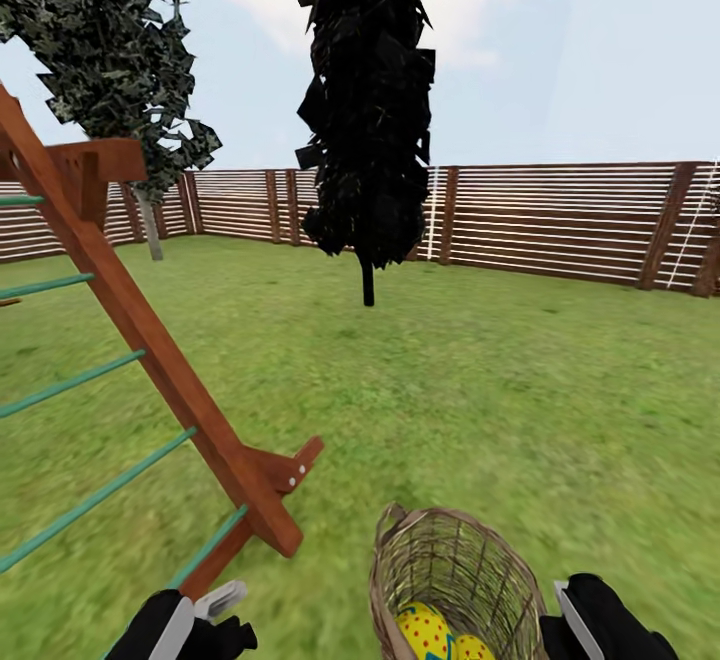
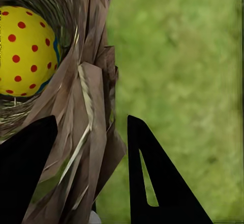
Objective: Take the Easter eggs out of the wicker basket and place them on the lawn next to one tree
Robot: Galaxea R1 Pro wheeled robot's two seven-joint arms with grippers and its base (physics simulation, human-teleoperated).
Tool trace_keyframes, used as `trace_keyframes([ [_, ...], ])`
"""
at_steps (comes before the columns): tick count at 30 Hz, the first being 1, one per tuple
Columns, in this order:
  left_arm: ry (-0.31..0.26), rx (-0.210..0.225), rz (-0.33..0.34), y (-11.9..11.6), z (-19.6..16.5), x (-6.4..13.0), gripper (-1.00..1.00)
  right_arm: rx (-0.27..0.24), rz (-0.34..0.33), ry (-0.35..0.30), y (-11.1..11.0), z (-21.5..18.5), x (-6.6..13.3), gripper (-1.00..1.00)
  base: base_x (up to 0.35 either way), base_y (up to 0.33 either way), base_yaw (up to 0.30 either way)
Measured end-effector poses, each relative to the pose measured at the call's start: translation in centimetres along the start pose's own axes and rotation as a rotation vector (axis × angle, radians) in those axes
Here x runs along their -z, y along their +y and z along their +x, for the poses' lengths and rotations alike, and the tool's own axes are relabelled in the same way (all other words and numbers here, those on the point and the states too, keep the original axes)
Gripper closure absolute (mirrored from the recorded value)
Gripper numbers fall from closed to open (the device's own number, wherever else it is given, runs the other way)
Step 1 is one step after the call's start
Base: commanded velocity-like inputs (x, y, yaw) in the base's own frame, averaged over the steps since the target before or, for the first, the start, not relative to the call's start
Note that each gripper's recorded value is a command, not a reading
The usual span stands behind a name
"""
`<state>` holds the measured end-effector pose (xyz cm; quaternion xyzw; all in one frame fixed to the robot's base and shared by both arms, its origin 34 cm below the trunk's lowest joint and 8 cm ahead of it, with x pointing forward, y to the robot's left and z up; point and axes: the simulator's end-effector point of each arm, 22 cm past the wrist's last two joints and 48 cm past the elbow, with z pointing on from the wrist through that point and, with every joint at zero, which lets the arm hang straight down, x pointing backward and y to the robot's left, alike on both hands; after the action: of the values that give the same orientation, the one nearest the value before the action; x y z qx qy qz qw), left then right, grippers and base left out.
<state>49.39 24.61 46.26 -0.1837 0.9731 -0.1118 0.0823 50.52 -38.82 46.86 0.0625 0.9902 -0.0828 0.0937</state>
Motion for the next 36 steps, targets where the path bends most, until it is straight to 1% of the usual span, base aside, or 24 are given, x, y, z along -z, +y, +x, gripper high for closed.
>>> trace_keyframes([
  [28, 0.001, 0.0, 0.0, -1.6, -1.3, 5.1, -1.0, -0.002, 0.001, 0.001, -0.9, -1.8, 5.2, 1.0, 0.0, 0.0, -0.237],
  [32, 0.0, 0.002, 0.009, -1.9, -1.3, 5.3, -1.0, 0.004, 0.004, 0.003, -0.9, -1.8, 5.3, 1.0, 0.003, -0.003, -0.068],
  [35, 0.003, 0.0, 0.013, -2.3, -1.1, 5.2, -1.0, -0.011, -0.012, 0.001, -0.5, -1.8, 5.4, 1.0, 0.184, -0.218, -0.002],
  [36, 0.004, -0.001, 0.012, -2.4, -1.1, 5.2, -1.0, -0.007, -0.006, 0.001, -0.6, -1.8, 5.4, 1.0, 0.185, -0.285, 0.0],
])
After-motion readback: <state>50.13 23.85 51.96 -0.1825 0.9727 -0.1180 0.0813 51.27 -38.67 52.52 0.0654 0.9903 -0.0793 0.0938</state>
